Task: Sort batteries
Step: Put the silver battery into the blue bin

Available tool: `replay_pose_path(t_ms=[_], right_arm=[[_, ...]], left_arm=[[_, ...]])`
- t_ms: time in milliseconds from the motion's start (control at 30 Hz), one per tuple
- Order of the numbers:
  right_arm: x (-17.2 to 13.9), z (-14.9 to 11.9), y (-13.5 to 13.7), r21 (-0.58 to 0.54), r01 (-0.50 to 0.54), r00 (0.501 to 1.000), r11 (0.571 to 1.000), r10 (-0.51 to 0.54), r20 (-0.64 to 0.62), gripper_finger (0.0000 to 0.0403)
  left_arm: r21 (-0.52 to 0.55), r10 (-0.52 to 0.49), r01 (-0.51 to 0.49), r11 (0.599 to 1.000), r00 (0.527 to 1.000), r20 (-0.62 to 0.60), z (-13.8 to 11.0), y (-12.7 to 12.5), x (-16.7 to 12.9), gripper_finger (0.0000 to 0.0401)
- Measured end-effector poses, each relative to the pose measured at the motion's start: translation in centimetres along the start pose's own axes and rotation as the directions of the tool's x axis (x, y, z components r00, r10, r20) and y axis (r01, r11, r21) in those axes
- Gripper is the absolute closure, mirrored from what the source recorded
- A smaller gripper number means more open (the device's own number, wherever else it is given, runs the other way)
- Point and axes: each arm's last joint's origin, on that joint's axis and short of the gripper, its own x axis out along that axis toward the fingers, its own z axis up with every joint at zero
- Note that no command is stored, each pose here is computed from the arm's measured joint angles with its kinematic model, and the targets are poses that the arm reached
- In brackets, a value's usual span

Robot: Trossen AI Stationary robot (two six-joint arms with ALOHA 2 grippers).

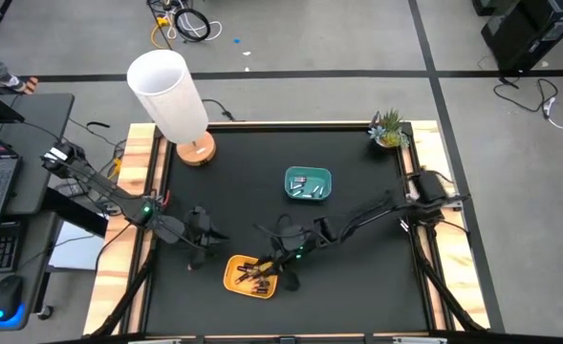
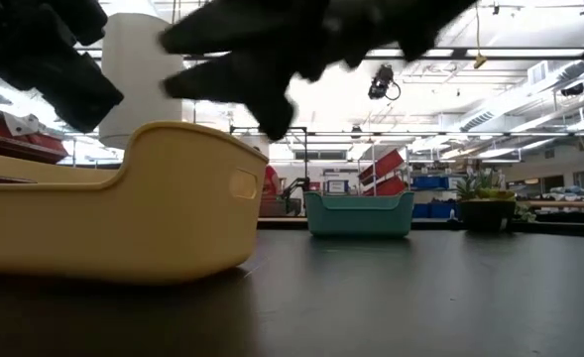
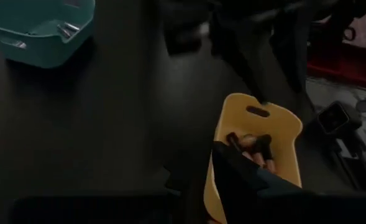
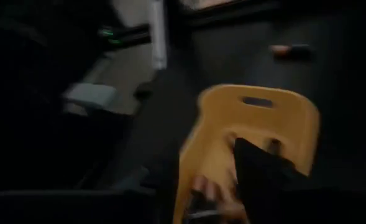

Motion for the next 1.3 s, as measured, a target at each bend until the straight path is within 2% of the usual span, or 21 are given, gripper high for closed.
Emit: replay_pose_path(t_ms=[100, 167, 233, 300, 400, 500, 533, 633, 700, 800, 900, 967, 1133, 1167, 1267, 1300], right_arm=[[-2.7, 0.2, 1.5, -0.003, 0.226, 0.967, 0.974, -0.225, -0.116, 0.0251], [-5.4, -0.1, 2.8, 0.009, 0.382, 0.901, 0.924, -0.370, -0.228, 0.0255], [-8.5, -0.7, 4.3, 0.049, 0.525, 0.807, 0.850, -0.478, -0.348, 0.0263], [-11.4, -2.0, 5.5, 0.065, 0.660, 0.679, 0.749, -0.558, -0.477, 0.0272], [-15.6, -4.5, 6.6, 0.020, 0.844, 0.427, 0.535, -0.650, -0.629, 0.0281], [-19.1, -6.3, 7.1, 0.007, 0.935, 0.256, 0.356, -0.659, -0.707, 0.0283], [-19.8, -6.9, 7.0, 0.016, 0.950, 0.223, 0.313, -0.639, -0.736, 0.0283], [-21.6, -8.8, 6.1, 0.070, 0.976, 0.179, 0.207, -0.573, -0.800, 0.0284], [-22.3, -10.5, 5.2, 0.078, 0.986, 0.141, 0.146, -0.494, -0.858, 0.0285], [-22.9, -12.6, 3.9, 0.075, 0.992, 0.109, 0.100, -0.388, -0.915, 0.0285], [-23.6, -13.8, 2.8, 0.089, 0.995, 0.097, 0.038, -0.362, -0.927, 0.0285], [-23.7, -13.6, 2.4, 0.102, 0.995, 0.096, 0.001, -0.362, -0.927, 0.0286], [-23.9, -13.3, 1.7, 0.129, 0.991, 0.109, -0.031, -0.364, -0.925, 0.0295], [-23.6, -13.3, 1.7, 0.154, 0.988, 0.136, -0.020, -0.361, -0.923, 0.0297], [-21.9, -12.9, 1.5, 0.298, 0.953, 0.295, 0.054, -0.379, -0.877, 0.0305], [-21.5, -12.9, 1.5, 0.313, 0.947, 0.315, 0.070, -0.388, -0.866, 0.0308]], left_arm=[[-0.005, 0.015, -0.015, 1.000, 0.999, 0.042, 0.3, -0.1, 0.0, 0.0331], [-0.013, 0.015, -0.014, 1.000, 0.998, 0.063, 0.5, -0.1, 0.0, 0.0331], [-0.014, 0.001, 0.000, 1.000, 0.997, 0.072, 0.6, -0.3, -0.1, 0.0331], [-0.006, -0.010, 0.010, 1.000, 0.996, 0.086, 0.7, -0.5, -0.1, 0.0331], [0.006, -0.010, 0.009, 1.000, 0.994, 0.112, 0.8, -0.7, -0.2, 0.0331], [0.016, -0.023, 0.021, 1.000, 0.991, 0.134, 1.0, -0.9, -0.3, 0.0331], [0.022, -0.027, 0.024, 0.999, 0.990, 0.139, 1.1, -0.9, -0.3, 0.0331], [0.022, -0.031, 0.028, 0.999, 0.988, 0.150, 1.2, -1.0, -0.3, 0.0331], [0.025, -0.030, 0.026, 0.999, 0.989, 0.148, 1.1, -1.0, -0.3, 0.0331], [0.043, -0.028, 0.022, 0.999, 0.989, 0.144, 1.1, -0.9, -0.3, 0.0331], [0.047, -0.028, 0.022, 0.999, 0.989, 0.145, 1.1, -0.9, -0.3, 0.0331], [0.049, -0.028, 0.021, 0.999, 0.989, 0.144, 1.1, -0.9, -0.3, 0.0331], [0.062, -0.028, 0.019, 0.998, 0.989, 0.145, 1.1, -0.9, -0.3, 0.0331], [0.062, -0.031, 0.021, 0.998, 0.988, 0.149, 1.2, -1.0, -0.3, 0.0331], [0.072, -0.027, 0.017, 0.997, 0.990, 0.140, 1.0, -1.0, -0.2, 0.0331], [0.074, -0.026, 0.016, 0.997, 0.990, 0.138, 1.0, -1.0, -0.1, 0.0331]])
